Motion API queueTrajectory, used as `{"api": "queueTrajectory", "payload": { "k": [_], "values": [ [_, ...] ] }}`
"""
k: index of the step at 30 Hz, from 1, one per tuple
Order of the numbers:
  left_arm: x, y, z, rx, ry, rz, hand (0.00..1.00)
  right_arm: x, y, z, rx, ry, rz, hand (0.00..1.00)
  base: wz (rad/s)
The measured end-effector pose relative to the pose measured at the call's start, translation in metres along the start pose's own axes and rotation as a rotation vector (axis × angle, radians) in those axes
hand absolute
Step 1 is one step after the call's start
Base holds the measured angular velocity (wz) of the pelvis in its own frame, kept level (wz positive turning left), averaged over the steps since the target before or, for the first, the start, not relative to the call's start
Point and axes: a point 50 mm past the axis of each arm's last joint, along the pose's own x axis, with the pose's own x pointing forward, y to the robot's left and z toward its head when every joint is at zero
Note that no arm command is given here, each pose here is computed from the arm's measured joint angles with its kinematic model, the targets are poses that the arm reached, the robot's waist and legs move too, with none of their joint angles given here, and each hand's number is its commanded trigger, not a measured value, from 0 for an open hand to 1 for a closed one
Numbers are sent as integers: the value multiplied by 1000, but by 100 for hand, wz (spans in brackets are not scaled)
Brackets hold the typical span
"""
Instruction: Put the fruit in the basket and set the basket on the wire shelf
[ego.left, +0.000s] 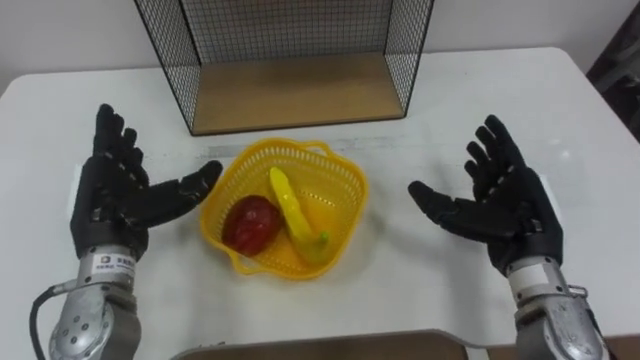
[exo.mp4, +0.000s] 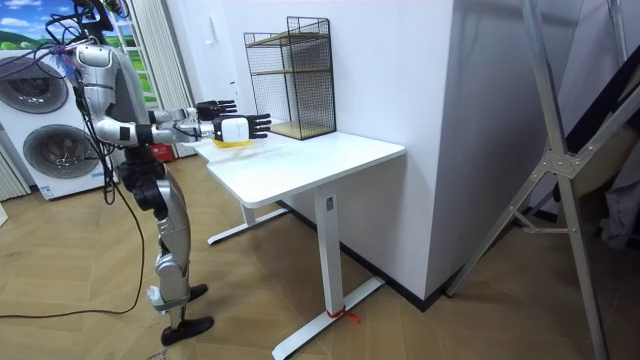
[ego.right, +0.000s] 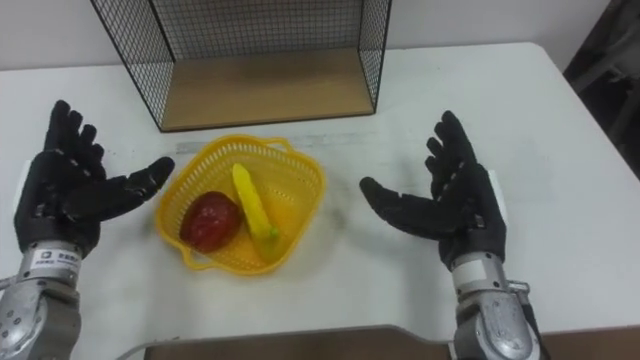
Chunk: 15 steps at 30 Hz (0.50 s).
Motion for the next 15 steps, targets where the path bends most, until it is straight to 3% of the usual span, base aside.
{"api": "queueTrajectory", "payload": {
  "k": [15],
  "values": [
    [-7, -9, -35, -2, 156, -78, 0, 2, 15, -12, -1, 49, 93, 0, 0]
  ]
}}
